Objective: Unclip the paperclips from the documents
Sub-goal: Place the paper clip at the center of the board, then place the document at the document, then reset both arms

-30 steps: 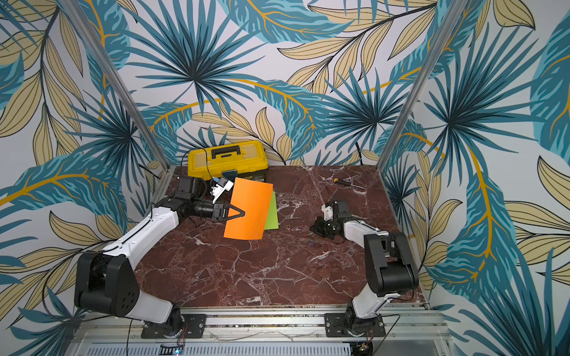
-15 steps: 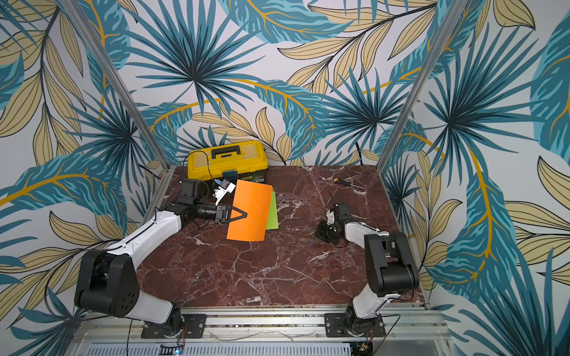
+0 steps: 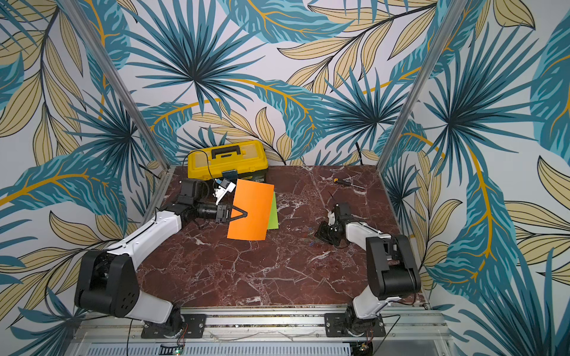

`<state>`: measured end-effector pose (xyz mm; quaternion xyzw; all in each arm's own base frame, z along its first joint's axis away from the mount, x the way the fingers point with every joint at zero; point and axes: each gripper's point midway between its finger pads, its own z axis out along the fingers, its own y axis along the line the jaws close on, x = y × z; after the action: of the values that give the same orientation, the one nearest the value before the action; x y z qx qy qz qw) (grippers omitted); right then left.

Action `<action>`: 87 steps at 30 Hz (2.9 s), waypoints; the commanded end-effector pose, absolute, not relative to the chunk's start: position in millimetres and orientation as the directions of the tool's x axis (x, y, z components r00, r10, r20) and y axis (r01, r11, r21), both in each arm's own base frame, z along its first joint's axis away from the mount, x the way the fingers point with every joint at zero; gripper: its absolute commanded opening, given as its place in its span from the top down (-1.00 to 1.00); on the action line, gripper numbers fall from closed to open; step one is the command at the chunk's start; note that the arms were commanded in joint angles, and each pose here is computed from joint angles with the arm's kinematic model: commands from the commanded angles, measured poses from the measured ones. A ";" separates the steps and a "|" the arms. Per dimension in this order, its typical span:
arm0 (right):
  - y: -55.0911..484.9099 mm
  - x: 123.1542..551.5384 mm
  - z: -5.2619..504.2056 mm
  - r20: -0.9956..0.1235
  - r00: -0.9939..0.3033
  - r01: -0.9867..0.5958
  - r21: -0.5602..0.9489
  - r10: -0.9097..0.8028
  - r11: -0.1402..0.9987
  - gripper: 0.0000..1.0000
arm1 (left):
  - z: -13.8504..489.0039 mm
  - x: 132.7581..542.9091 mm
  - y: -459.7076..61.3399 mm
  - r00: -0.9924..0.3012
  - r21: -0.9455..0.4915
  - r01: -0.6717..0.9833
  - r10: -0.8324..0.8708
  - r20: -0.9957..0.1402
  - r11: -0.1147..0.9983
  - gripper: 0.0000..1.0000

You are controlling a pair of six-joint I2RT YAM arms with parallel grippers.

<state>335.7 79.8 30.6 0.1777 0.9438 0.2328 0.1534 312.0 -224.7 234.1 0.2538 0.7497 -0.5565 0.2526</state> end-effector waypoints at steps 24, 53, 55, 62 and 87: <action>92.1 341.9 105.8 -0.317 -0.883 0.127 0.548 0.346 0.826 0.04 | 92.6 399.2 -206.9 -0.920 -0.732 0.261 -0.069 -0.386 0.629 1.00; 90.0 346.4 108.5 -0.345 -0.887 0.092 0.521 0.307 0.849 -0.04 | 56.6 392.5 -121.1 -0.899 -0.300 0.014 -0.120 -0.422 0.954 -0.42; 87.3 348.2 109.2 -0.369 -0.882 0.076 0.501 0.293 0.862 -0.05 | 65.3 392.3 -117.0 -0.880 -0.279 0.026 -0.110 -0.462 0.960 -0.48; 78.4 356.4 124.2 -0.524 -0.824 -0.032 0.424 0.216 0.905 -0.37 | 119.0 396.9 -114.3 -0.742 -0.258 0.132 -0.077 -0.666 0.957 -0.77; -1.0 393.7 139.3 -0.885 -0.465 0.062 -0.021 0.010 0.998 -0.99 | 181.3 380.4 -9.7 -0.238 -0.080 -0.070 -0.095 -0.967 0.994 -0.90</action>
<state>384.4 11.8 130.8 0.0162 0.8813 0.0100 0.4722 376.0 -33.4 153.0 -0.0327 0.8350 -0.0569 0.5464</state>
